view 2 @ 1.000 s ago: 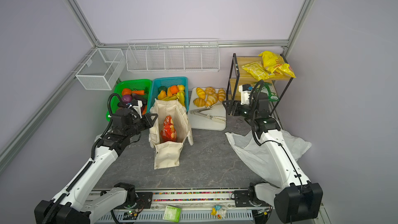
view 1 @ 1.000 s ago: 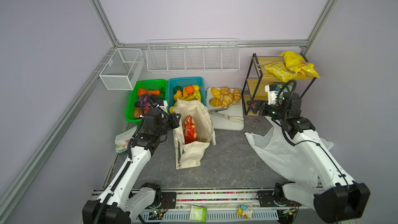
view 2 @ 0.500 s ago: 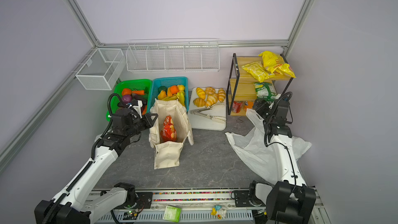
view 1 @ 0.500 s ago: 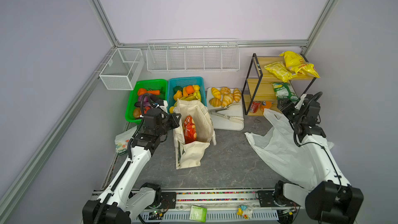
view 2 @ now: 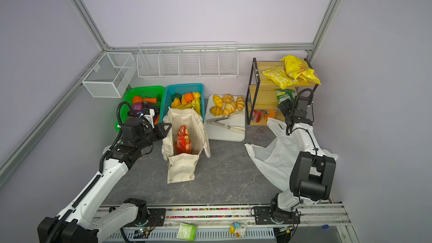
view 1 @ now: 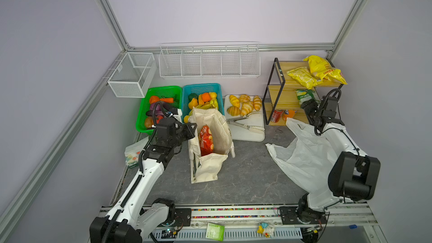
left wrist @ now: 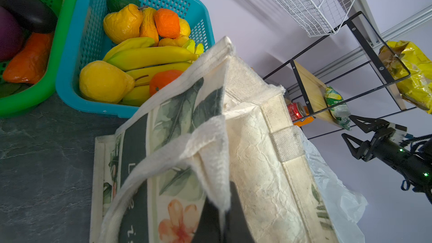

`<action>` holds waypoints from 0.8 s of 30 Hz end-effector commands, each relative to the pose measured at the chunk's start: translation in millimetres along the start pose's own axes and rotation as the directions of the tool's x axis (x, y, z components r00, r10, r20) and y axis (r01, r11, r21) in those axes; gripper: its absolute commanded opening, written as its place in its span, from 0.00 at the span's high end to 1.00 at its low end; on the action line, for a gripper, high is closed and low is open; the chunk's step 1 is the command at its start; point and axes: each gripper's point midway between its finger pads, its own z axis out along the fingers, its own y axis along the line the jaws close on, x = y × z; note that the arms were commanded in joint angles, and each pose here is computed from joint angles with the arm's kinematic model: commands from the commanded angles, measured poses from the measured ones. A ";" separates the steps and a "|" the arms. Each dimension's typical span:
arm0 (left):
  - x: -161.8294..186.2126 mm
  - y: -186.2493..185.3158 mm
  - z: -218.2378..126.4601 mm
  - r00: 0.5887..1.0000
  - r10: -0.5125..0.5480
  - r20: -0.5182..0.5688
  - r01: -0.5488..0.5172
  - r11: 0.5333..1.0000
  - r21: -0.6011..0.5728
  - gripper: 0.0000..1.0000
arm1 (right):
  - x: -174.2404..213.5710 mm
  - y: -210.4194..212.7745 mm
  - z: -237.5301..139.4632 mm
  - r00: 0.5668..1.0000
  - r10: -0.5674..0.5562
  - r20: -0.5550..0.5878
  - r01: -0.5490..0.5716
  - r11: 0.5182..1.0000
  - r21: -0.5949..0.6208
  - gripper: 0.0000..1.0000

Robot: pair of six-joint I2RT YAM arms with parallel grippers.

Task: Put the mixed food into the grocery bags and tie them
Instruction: 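Move the right gripper back to the shelf and grasp the green tea bag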

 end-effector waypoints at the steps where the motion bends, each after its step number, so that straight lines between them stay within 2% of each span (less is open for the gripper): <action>1: -18.5 -13.7 -5.9 0.997 0.021 0.080 -0.026 0.998 0.056 1.00 | -3.6 4.6 10.2 1.000 0.013 0.007 -0.013 1.000 0.007 0.19; 7: -16.7 -11.9 -5.4 0.997 0.022 0.077 -0.026 0.998 0.052 1.00 | 0.7 0.6 25.6 0.999 -0.026 -0.023 0.026 1.000 0.005 0.28; 11: -16.5 -10.8 -5.5 0.997 0.024 0.079 -0.027 0.998 0.048 1.00 | 2.1 -8.6 23.6 0.998 -0.050 -0.037 0.051 0.998 0.023 0.39; 18: -16.2 -11.0 -4.6 0.997 0.024 0.079 -0.028 0.998 0.050 1.00 | 3.6 -30.0 11.6 0.998 -0.056 -0.029 0.057 0.998 0.037 0.65; 24: -15.8 -10.6 -4.7 0.997 0.025 0.079 -0.029 0.998 0.050 1.00 | 4.2 -31.2 4.7 0.998 -0.052 -0.031 0.052 0.999 0.005 0.79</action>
